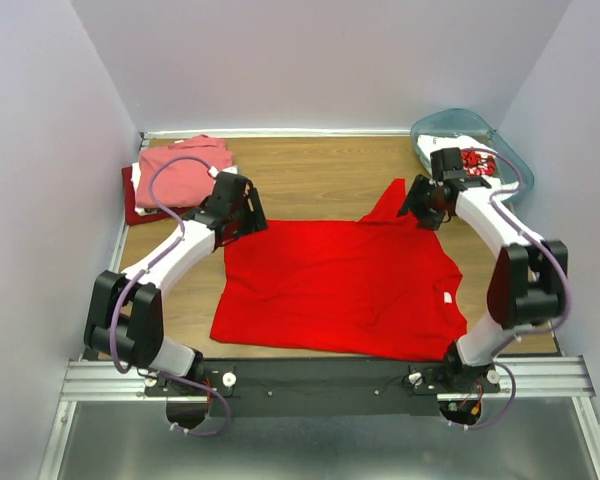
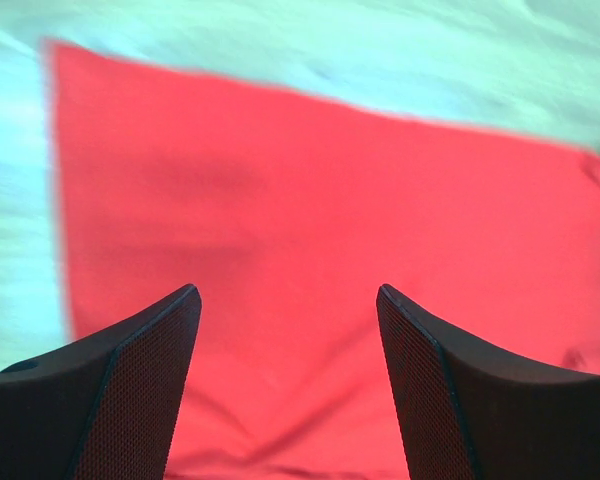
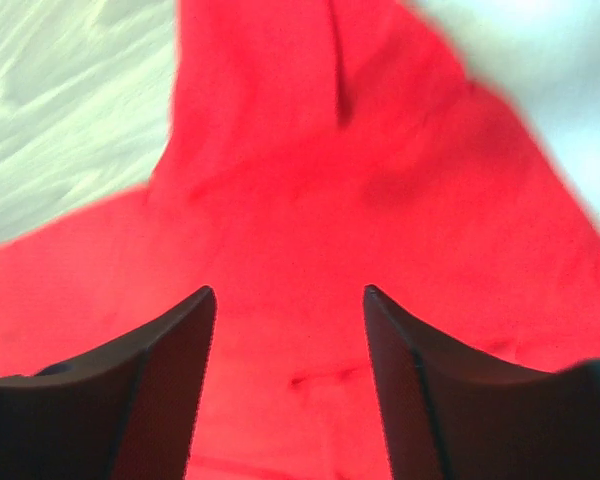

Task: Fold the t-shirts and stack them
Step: Fold the tshirt

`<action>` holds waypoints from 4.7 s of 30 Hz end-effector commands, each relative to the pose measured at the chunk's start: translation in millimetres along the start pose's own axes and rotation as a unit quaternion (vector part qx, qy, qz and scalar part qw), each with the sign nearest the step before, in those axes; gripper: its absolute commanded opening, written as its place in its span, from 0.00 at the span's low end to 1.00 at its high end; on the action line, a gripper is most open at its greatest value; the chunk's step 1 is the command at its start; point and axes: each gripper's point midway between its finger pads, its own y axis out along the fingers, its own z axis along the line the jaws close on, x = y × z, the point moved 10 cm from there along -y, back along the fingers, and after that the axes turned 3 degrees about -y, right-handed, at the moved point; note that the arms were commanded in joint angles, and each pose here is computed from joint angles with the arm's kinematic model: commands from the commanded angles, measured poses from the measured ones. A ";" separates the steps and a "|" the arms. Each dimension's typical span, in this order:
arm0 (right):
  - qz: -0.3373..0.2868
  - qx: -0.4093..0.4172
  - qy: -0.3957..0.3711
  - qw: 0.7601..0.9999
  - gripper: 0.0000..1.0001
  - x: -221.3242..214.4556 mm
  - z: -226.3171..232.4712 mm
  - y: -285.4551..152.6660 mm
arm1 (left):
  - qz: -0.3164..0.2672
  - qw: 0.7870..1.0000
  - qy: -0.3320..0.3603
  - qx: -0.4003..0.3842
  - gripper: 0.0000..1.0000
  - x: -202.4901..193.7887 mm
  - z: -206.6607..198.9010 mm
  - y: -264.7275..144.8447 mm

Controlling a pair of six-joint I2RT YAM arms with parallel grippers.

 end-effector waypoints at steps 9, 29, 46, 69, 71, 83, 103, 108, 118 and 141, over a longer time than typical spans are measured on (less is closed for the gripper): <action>0.023 -0.043 -0.030 0.998 0.53 44.6 -19.5 83.3 | -0.036 0.998 0.016 0.041 0.79 39.6 21.4 6.6; 0.043 -0.001 -0.022 0.999 0.41 41.4 -16.9 118.4 | -0.014 0.999 0.021 0.037 0.79 42.9 21.3 23.6; 0.050 0.016 -0.017 0.998 0.36 37.1 -11.8 113.4 | -0.011 0.999 0.021 0.041 0.79 46.7 23.3 29.9; 0.059 0.030 -0.013 0.998 0.34 31.2 -9.2 107.4 | -0.006 0.999 0.020 0.043 0.79 44.8 25.3 32.1; 0.061 0.032 -0.013 0.998 0.33 31.0 -9.0 108.1 | -0.005 0.999 0.018 0.044 0.79 44.8 25.8 32.5; 0.053 0.039 -0.013 0.998 0.01 34.1 -3.2 100.6 | 0.004 0.997 0.024 0.067 0.79 42.2 31.4 46.6; 0.056 0.023 -0.013 0.998 0.22 38.1 -2.5 93.6 | 0.012 0.995 0.033 0.090 0.79 55.4 38.6 69.2; 0.061 0.020 -0.012 0.998 0.24 35.3 -4.0 93.4 | 0.011 0.995 0.033 0.089 0.79 56.0 38.8 69.3; 0.084 0.021 -0.011 0.996 0.10 28.5 -7.3 105.3 | 0.012 0.995 0.033 0.093 0.79 57.5 40.0 74.5; 0.074 0.024 -0.015 0.997 0.00 29.5 -6.2 94.0 | 0.015 0.985 0.018 0.168 0.54 55.3 58.5 111.2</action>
